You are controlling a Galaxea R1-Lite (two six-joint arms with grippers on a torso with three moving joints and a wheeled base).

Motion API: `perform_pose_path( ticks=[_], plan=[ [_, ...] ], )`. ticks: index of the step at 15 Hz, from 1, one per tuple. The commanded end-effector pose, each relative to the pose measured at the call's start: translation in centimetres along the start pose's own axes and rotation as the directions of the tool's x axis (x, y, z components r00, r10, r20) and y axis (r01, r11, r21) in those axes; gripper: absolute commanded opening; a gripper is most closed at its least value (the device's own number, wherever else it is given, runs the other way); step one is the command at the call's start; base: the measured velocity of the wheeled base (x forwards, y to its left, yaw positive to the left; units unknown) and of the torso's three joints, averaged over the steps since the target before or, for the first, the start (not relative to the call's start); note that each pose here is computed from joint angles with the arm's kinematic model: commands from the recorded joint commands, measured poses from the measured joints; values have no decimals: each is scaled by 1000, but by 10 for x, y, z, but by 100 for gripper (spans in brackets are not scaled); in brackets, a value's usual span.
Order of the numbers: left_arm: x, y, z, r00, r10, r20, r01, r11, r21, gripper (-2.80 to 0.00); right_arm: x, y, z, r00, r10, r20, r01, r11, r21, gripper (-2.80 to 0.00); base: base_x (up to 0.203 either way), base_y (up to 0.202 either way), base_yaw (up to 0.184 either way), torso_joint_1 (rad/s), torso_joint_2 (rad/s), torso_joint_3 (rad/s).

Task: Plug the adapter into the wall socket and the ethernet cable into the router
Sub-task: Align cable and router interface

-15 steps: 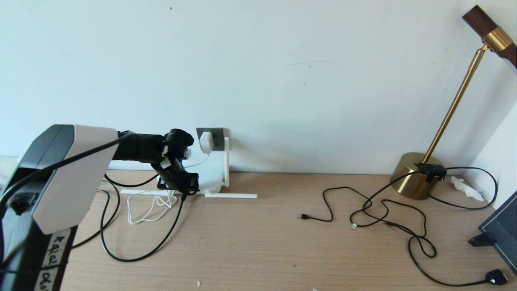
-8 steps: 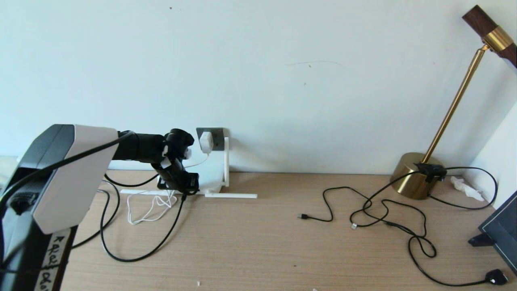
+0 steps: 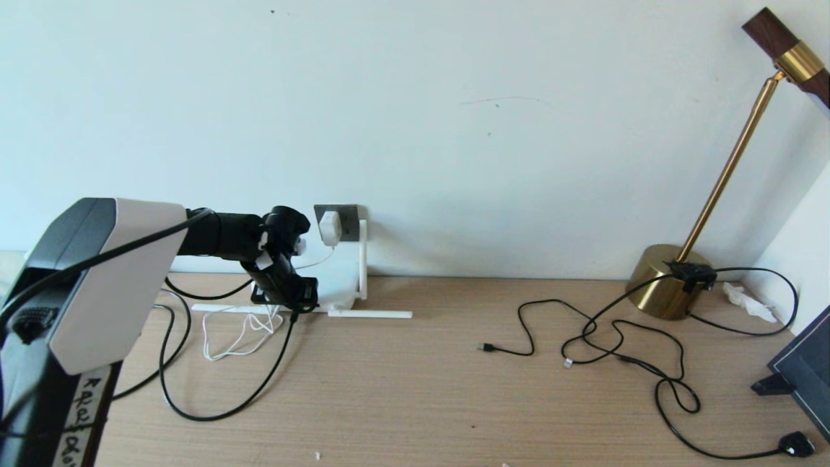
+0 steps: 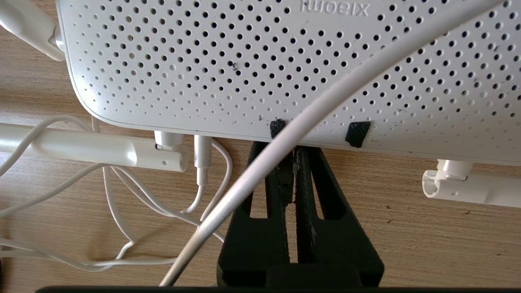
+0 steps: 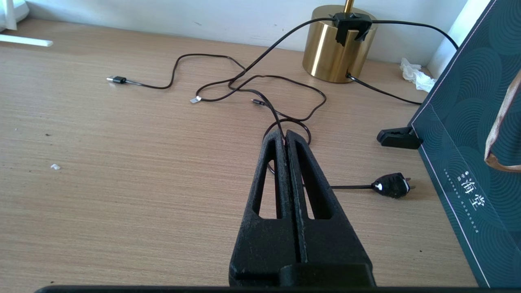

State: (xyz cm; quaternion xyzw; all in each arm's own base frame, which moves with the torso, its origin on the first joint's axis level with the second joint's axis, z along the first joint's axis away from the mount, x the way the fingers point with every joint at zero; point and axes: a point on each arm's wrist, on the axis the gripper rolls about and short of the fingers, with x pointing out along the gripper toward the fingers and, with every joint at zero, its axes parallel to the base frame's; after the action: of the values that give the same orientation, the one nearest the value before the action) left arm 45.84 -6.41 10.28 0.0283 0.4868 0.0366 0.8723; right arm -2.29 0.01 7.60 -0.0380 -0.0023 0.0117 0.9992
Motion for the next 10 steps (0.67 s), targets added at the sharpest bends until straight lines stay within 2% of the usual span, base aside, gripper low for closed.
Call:
perform_pose_path(
  ticks=[1,10],
  plan=[
    [-2,0,-1,1000,3,-7,-3,1000,-5,0,0,0,0,1000,1,0,-1,1000,-1,-280,0,0,0,0,0,0],
    [-6,2,-8,1000,5,-25,-5,1000,-7,0,0,0,0,1000,1,0,-1,1000,-2,-280,0,0,0,0,0,0]
  ],
)
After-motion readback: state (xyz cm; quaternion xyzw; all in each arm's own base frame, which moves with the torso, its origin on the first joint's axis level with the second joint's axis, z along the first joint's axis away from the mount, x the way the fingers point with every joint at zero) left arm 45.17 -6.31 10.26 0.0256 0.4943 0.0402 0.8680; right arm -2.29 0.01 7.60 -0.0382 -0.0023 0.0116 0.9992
